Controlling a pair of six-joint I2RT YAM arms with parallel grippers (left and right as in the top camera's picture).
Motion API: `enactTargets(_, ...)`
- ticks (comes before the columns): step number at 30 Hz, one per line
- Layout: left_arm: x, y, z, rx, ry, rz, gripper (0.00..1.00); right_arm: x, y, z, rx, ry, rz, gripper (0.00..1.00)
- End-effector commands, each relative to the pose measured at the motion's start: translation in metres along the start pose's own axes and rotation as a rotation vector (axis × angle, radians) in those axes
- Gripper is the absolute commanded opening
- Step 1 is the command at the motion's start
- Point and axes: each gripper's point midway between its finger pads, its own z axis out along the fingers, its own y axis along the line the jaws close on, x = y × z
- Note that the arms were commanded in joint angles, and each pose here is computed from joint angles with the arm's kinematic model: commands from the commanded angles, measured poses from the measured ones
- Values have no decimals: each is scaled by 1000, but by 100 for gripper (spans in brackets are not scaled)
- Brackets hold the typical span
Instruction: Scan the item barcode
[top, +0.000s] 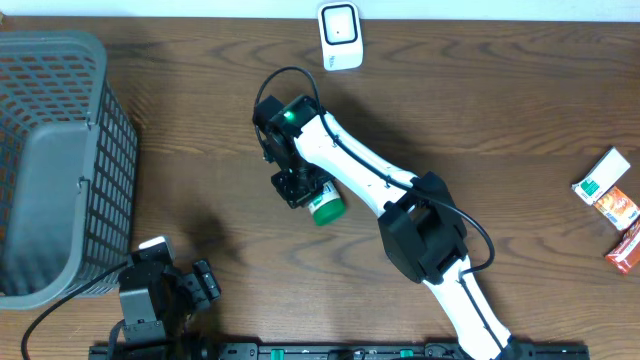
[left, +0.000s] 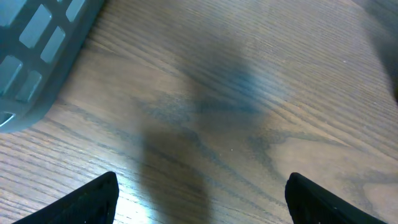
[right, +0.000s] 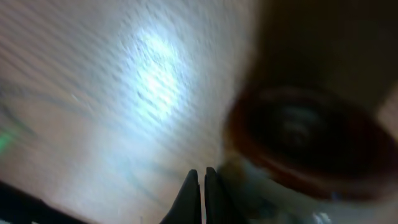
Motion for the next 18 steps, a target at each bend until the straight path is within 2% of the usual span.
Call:
enactTargets(1, -1, -2, -2, 9, -4, 5, 86, 2, -3, -36, 34, -84, -24, 1)
enactTargets(6, -1, -2, -2, 9, -4, 5, 86, -13, 3, -58, 16, -197, -42, 1)
enactTargets(12, -1, -2, -2, 9, -4, 5, 86, -19, 9, -61, -13, -225, -50, 1)
enactTargets(14, -1, -2, -2, 9, -4, 5, 86, -19, 16, -65, -51, -232, -56, 6)
enactTargets(15, -1, -2, -2, 9, -4, 5, 86, -18, 20, -68, -72, -236, -60, 22)
enactTargets(16, -1, -2, -2, 9, -4, 5, 86, -18, 23, -71, -91, -240, -62, 52)
enactTargets(17, -1, -2, -2, 9, -4, 5, 86, -17, 28, -75, -116, -245, -68, 99)
enactTargets(18, -1, -2, -2, 9, -4, 5, 86, -16, 31, -78, -136, -249, -72, 99)
